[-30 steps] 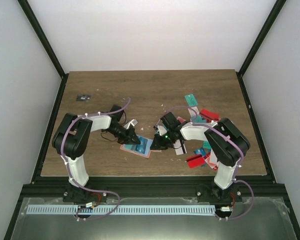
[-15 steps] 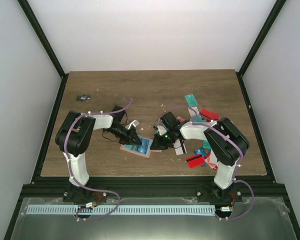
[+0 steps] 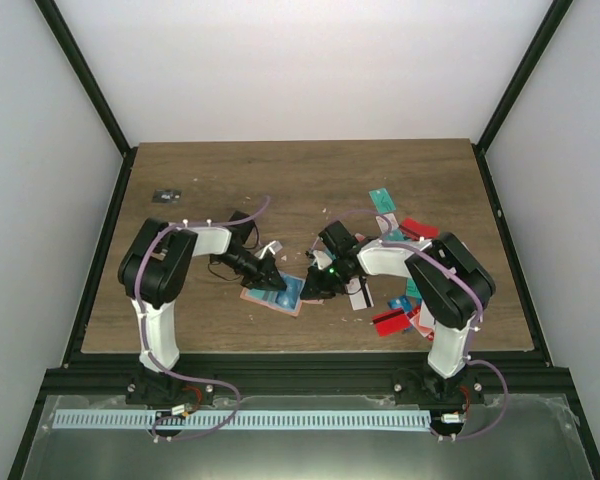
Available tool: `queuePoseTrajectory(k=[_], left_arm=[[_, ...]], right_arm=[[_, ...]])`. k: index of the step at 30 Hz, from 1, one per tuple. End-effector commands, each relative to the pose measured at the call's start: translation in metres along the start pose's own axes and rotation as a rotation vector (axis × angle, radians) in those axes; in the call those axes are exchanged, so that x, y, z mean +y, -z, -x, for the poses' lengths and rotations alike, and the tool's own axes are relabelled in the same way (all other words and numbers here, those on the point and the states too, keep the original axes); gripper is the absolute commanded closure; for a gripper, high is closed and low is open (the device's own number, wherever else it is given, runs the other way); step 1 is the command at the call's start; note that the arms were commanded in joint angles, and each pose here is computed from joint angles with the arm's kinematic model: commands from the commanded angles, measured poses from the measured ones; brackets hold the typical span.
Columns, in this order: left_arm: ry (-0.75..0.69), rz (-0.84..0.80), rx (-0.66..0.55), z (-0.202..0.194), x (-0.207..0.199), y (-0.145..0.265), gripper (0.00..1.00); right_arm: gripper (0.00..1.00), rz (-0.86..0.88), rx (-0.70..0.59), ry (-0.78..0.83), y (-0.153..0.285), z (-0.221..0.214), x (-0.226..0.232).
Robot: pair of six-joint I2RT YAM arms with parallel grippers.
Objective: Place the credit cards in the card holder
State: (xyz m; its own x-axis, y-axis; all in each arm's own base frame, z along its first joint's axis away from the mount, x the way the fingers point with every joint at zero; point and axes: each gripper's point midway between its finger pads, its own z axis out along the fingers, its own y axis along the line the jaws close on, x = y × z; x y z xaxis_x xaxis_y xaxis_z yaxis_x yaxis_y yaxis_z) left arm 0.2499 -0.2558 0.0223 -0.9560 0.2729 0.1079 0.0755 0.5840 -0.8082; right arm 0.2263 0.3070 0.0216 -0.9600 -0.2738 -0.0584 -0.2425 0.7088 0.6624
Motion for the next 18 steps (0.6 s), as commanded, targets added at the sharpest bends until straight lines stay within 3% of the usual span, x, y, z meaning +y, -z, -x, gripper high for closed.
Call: queuePoseTrajectory(k=[1, 9, 15, 18], left_arm=[[-0.017, 0.035, 0.043, -0.006, 0.010, -0.015, 0.96], [-0.034, 0.063, 0.052, -0.007, 0.006, -0.014, 0.96], [-0.060, 0.186, -0.017, 0.000, 0.005, 0.004, 0.72], [-0.067, 0.207, -0.033, 0.001, 0.001, 0.011, 0.67]], right_arm=[[0.87, -0.071, -0.006, 0.030, -0.021, 0.006, -0.020], [0.87, -0.083, -0.002, 0.045, -0.021, 0.007, -0.022], [0.87, -0.091, 0.005, 0.050, -0.019, 0.004, -0.024], [0.87, -0.092, 0.006, 0.050, -0.018, 0.002, -0.024]])
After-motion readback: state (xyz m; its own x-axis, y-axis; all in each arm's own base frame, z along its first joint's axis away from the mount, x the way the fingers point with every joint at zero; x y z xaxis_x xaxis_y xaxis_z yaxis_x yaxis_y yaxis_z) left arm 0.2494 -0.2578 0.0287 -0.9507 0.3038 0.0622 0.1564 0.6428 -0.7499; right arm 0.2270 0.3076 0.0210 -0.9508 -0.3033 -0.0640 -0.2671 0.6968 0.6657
